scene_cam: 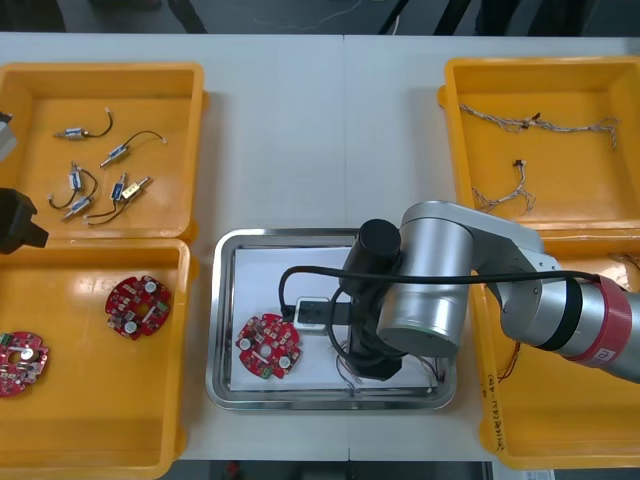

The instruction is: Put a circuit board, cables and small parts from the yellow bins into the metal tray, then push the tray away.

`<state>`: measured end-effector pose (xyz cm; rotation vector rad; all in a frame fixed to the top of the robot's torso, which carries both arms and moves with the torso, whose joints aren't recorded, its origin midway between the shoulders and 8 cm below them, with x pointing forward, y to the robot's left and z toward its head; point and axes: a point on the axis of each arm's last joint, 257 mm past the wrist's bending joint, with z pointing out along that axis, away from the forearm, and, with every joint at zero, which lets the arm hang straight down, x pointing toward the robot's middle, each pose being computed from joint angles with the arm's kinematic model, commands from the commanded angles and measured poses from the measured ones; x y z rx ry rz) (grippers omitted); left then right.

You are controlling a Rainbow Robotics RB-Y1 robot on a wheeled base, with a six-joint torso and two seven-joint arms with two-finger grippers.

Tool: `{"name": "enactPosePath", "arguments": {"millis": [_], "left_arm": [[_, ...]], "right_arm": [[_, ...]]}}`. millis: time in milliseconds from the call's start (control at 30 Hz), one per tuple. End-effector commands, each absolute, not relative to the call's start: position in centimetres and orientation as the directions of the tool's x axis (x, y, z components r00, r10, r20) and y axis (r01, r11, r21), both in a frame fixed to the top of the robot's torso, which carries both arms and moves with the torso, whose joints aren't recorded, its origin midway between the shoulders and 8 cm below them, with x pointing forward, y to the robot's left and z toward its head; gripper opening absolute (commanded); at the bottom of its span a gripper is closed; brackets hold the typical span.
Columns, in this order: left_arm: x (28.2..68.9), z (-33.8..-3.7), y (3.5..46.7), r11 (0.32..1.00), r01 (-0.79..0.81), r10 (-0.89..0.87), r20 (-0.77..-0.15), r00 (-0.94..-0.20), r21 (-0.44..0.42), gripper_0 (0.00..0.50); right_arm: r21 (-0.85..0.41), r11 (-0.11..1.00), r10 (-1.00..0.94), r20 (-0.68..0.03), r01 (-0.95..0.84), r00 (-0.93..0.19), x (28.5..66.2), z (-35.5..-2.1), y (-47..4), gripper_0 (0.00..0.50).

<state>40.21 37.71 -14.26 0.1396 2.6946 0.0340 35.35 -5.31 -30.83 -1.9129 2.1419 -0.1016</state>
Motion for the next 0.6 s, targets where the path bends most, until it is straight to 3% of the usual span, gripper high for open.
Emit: {"name": "enactPosePath", "arguments": {"millis": [33,200,233,300,333,367,600], "left_arm": [[42.7,-11.2,39.3,0.981,0.161,0.192,-0.482,-0.855,0.105,0.500],[43.7,-11.1,40.2,0.973,0.198,0.232,-0.481,-0.845,0.121,0.500],[44.0,-11.0,40.5,0.971,0.203,0.240,-0.482,-0.843,0.129,0.500],[44.3,-10.7,40.8,0.969,0.207,0.245,-0.482,-0.841,0.132,0.500],[44.6,-10.8,40.8,0.970,0.208,0.243,-0.478,-0.844,0.126,0.500],[44.9,-10.8,40.8,0.970,0.209,0.243,-0.473,-0.847,0.125,0.500],[46.7,-10.9,40.5,0.972,0.199,0.235,-0.443,-0.865,0.127,0.500]], "right_arm": [[-0.249,0.150,-0.978,-0.180,-0.957,-0.107,35.3,-30.4,-4.7,0.000],[-0.306,0.151,-0.979,-0.180,-0.940,-0.099,36.5,-29.8,-4.8,0.005],[-0.318,0.151,-0.979,-0.179,-0.936,-0.098,36.7,-29.6,-4.8,0.039],[-0.329,0.151,-0.979,-0.180,-0.932,-0.095,36.9,-29.4,-4.8,0.255],[-0.337,0.151,-0.979,-0.180,-0.929,-0.094,37.0,-29.3,-4.7,0.472],[-0.339,0.153,-0.979,-0.180,-0.928,-0.096,37.0,-29.2,-4.7,0.500],[-0.360,0.147,-0.979,-0.188,-0.921,-0.083,36.7,-28.3,-4.4,0.500]]}}
